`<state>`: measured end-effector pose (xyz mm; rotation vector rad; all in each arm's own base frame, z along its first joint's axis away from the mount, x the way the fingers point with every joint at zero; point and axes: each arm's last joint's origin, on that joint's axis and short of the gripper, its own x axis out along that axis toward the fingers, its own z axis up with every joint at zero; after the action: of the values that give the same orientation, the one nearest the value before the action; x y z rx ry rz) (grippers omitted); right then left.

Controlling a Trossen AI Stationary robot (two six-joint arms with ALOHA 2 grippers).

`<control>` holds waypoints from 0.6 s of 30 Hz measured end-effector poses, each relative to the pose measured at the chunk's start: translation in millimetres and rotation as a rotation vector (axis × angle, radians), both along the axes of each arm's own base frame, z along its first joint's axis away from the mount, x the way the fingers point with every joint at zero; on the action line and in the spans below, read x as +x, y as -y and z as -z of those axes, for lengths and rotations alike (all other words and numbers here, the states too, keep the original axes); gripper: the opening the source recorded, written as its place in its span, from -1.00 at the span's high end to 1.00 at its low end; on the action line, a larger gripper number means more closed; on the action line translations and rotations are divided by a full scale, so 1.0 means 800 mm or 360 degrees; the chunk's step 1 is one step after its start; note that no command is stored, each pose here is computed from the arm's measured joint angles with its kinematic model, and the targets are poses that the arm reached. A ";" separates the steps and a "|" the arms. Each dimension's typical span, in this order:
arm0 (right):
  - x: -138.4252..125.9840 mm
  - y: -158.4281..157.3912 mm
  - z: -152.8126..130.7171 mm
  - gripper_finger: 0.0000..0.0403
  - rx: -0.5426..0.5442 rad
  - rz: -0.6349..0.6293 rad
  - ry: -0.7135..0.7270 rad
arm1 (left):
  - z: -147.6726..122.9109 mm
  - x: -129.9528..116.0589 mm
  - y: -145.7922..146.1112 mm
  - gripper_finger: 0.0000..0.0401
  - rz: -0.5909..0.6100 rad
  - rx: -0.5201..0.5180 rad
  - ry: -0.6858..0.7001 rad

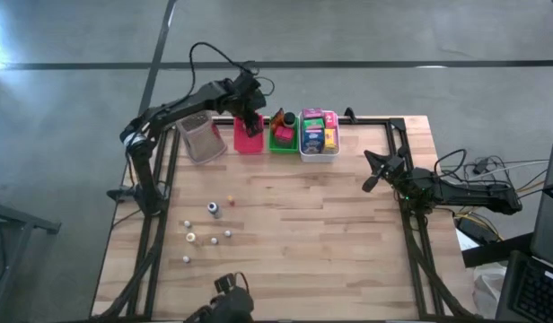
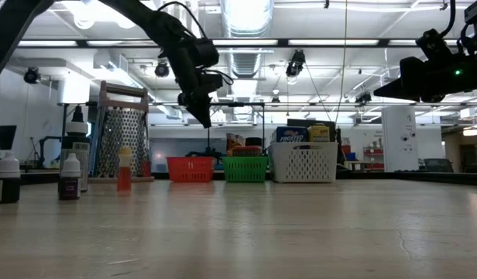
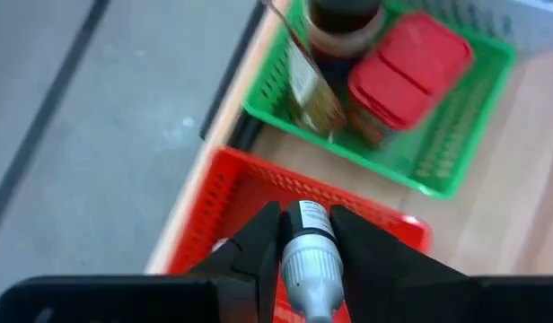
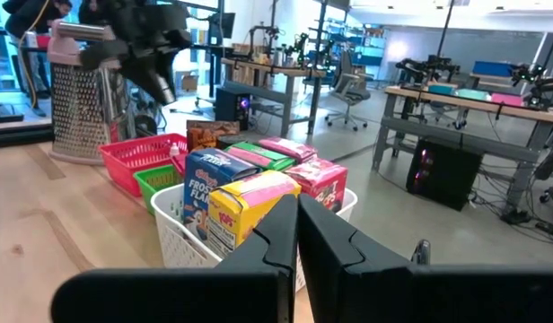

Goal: Pick & Place Kitchen Items
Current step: Put the small black food coloring bottle into the red bin

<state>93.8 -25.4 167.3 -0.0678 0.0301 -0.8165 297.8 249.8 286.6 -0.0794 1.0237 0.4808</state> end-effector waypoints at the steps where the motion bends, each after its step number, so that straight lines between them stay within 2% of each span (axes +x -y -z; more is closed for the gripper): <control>1: 0.000 0.000 0.000 0.96 0.0000 0.0000 0.0001 | -0.003 0.001 -0.006 0.51 -0.0006 0.0012 0.0007; 5: 0.000 0.000 0.000 0.96 0.0000 -0.0001 -0.0001 | -0.005 0.010 -0.033 0.51 -0.0004 -0.0005 -0.0061; 9: 0.000 0.000 0.000 0.96 0.0000 -0.0001 0.0001 | 0.003 0.019 -0.054 0.51 0.0005 -0.0092 -0.0188; 18: 0.000 0.000 0.000 0.96 0.0000 0.0000 0.0001 | 0.053 0.031 -0.068 0.51 0.0074 -0.0211 -0.0354</control>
<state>93.8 -25.4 167.3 -0.0677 0.0297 -0.8164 322.6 304.3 244.2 -0.1221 1.2726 0.3846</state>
